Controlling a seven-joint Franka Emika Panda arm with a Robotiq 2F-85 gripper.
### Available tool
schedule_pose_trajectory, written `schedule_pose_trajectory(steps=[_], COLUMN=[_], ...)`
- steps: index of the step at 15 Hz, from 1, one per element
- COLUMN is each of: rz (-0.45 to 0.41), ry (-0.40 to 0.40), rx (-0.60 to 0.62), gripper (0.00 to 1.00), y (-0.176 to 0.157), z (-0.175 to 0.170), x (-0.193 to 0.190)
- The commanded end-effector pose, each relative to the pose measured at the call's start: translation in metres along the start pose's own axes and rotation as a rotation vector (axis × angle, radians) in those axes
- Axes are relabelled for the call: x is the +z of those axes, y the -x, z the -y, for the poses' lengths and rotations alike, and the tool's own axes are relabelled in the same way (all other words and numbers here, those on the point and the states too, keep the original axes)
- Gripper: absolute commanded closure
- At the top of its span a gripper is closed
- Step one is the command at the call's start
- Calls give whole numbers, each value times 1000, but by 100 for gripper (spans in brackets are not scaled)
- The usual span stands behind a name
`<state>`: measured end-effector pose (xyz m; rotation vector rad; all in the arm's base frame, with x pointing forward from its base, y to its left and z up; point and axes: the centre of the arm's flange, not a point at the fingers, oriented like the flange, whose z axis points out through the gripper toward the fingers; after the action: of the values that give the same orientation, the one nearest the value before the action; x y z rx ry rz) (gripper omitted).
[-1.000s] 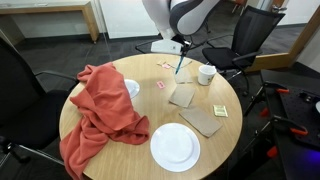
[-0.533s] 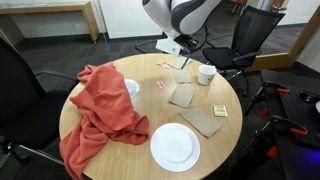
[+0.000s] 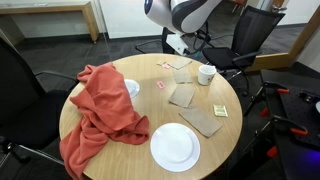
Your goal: Put the marker in the mug
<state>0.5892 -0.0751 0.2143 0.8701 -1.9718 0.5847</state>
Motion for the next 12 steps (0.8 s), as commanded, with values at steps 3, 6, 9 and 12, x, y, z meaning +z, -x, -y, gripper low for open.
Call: schedule_pose_trajectory(steps=[3, 6, 9, 12], rz=[-173, -223, -234, -229], ry=[95, 131, 160, 174], rx=[4, -20, -27, -31], gripper=[96, 96, 96, 96], y=[-16, -11, -1, 9], z=[-11, -15, -10, -3], x=[5, 13, 25, 39])
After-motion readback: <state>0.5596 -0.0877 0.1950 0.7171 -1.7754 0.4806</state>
